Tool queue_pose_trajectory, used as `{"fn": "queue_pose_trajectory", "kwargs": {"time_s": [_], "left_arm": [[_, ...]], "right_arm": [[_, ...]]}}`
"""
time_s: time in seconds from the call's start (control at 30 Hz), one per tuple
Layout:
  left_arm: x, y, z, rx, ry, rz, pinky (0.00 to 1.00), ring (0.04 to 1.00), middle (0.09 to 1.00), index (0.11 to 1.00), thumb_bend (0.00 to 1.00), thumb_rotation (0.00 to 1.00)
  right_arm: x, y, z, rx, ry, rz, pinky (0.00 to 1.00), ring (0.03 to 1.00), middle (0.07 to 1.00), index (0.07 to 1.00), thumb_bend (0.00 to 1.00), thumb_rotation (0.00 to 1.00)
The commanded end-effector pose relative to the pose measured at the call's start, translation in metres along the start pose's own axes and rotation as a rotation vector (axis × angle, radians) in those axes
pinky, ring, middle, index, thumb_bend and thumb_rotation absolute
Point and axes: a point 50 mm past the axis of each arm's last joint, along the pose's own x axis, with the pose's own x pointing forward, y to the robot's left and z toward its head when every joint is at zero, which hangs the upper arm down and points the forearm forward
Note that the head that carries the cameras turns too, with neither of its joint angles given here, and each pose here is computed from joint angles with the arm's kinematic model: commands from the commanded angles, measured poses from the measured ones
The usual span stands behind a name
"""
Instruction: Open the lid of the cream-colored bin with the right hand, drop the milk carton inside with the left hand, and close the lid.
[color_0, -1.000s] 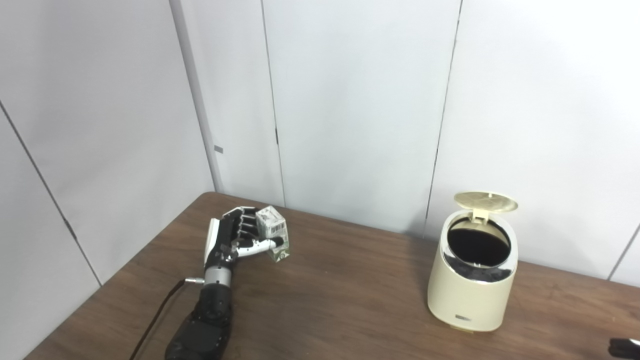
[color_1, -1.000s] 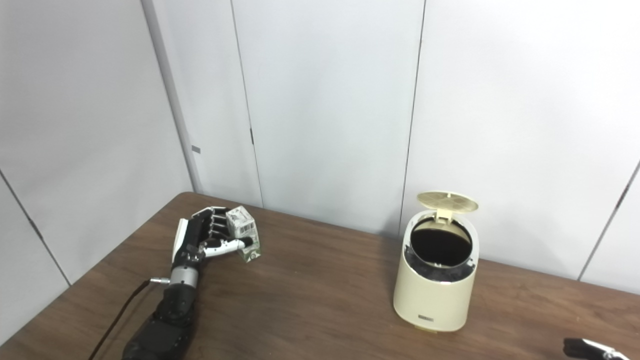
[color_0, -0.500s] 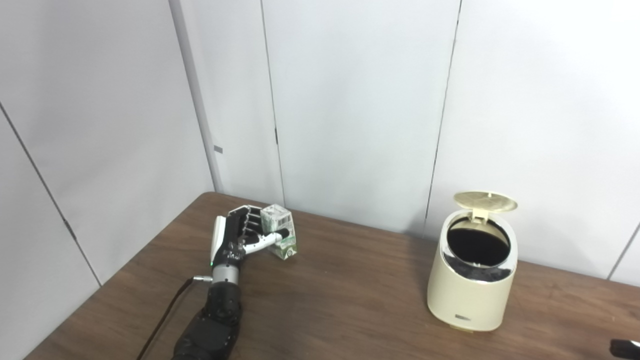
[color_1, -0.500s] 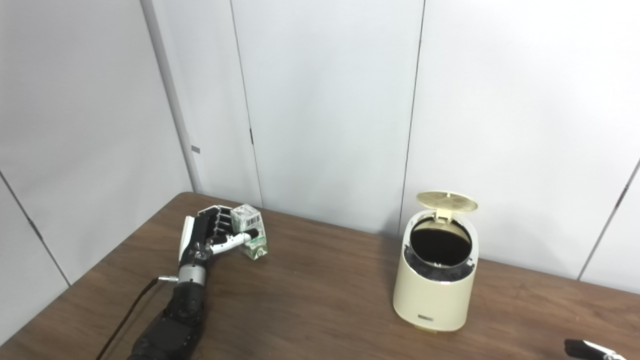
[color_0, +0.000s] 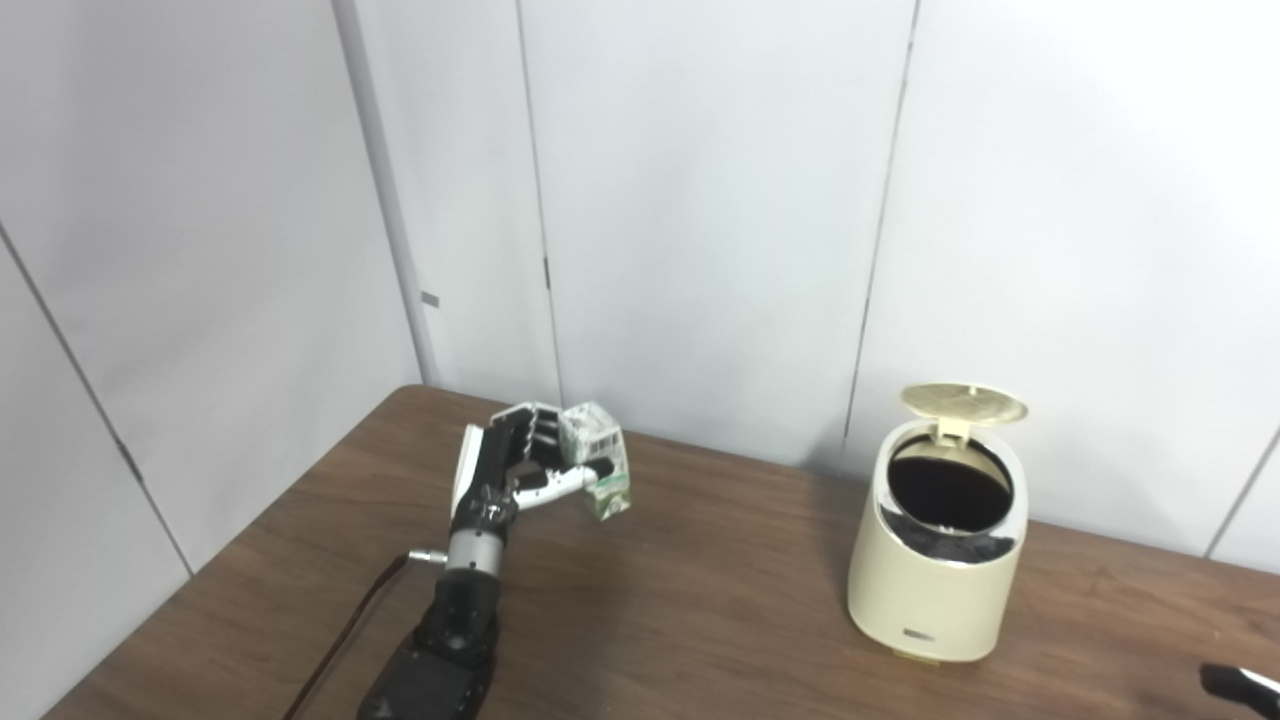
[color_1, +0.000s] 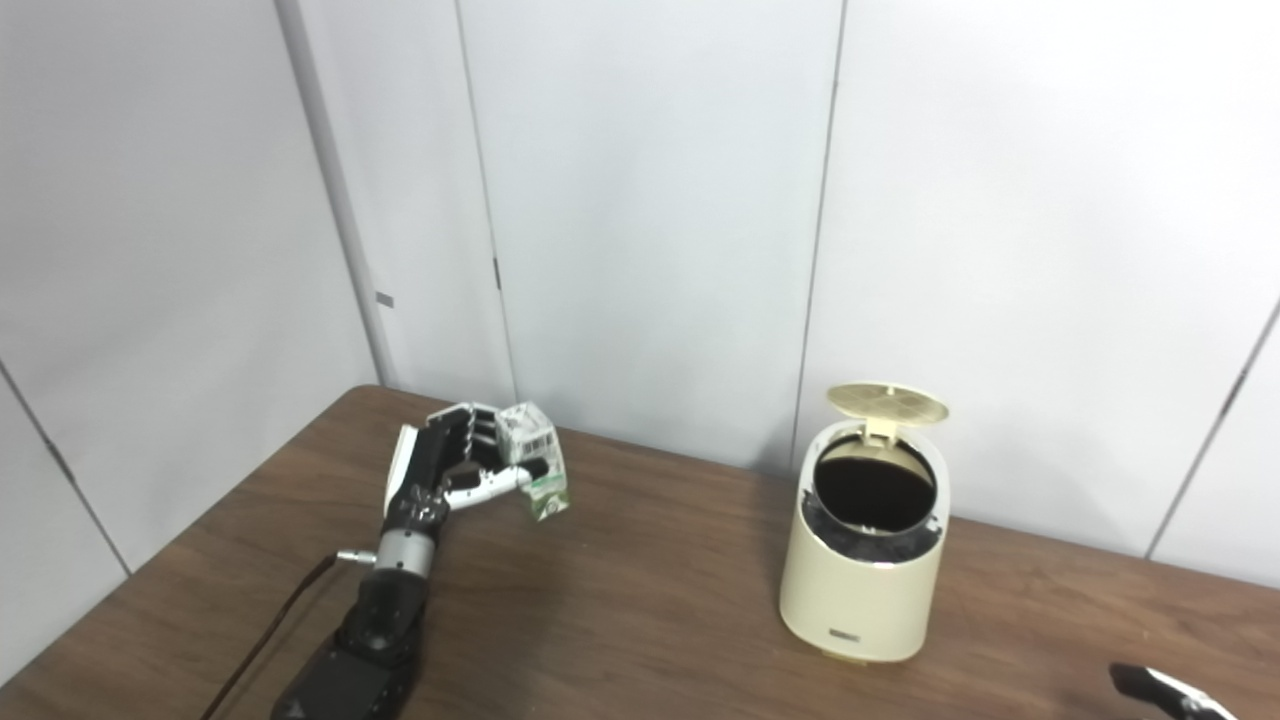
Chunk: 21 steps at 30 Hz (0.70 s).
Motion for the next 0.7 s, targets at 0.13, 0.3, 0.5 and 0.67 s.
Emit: {"fn": "queue_pose_trajectory", "kwargs": {"time_s": [0.13, 0.3, 0.5, 0.67], "left_arm": [[0.039, -0.012, 0.075, -0.082, -0.277, -0.039, 0.46, 0.451, 0.493, 0.503, 0.50, 0.00], [0.042, -0.030, 0.110, -0.122, -0.394, -0.108, 0.47, 0.456, 0.493, 0.497, 0.50, 0.00], [0.041, -0.058, 0.141, -0.165, -0.484, -0.166, 0.47, 0.452, 0.496, 0.500, 0.50, 0.00], [0.041, -0.083, 0.154, -0.218, -0.505, -0.217, 0.47, 0.447, 0.496, 0.514, 0.50, 0.00]], "right_arm": [[0.012, -0.002, 0.021, -0.031, -0.063, -0.031, 0.55, 0.767, 0.867, 0.851, 0.83, 0.39], [0.015, 0.006, 0.028, 0.018, -0.055, -0.041, 0.64, 0.796, 0.892, 0.870, 0.79, 0.23], [0.020, 0.016, 0.038, -0.006, -0.078, -0.052, 0.73, 0.813, 0.910, 0.893, 0.73, 0.03], [0.023, 0.021, 0.038, -0.025, -0.102, -0.050, 0.76, 0.839, 0.924, 0.917, 0.72, 0.00]]}}
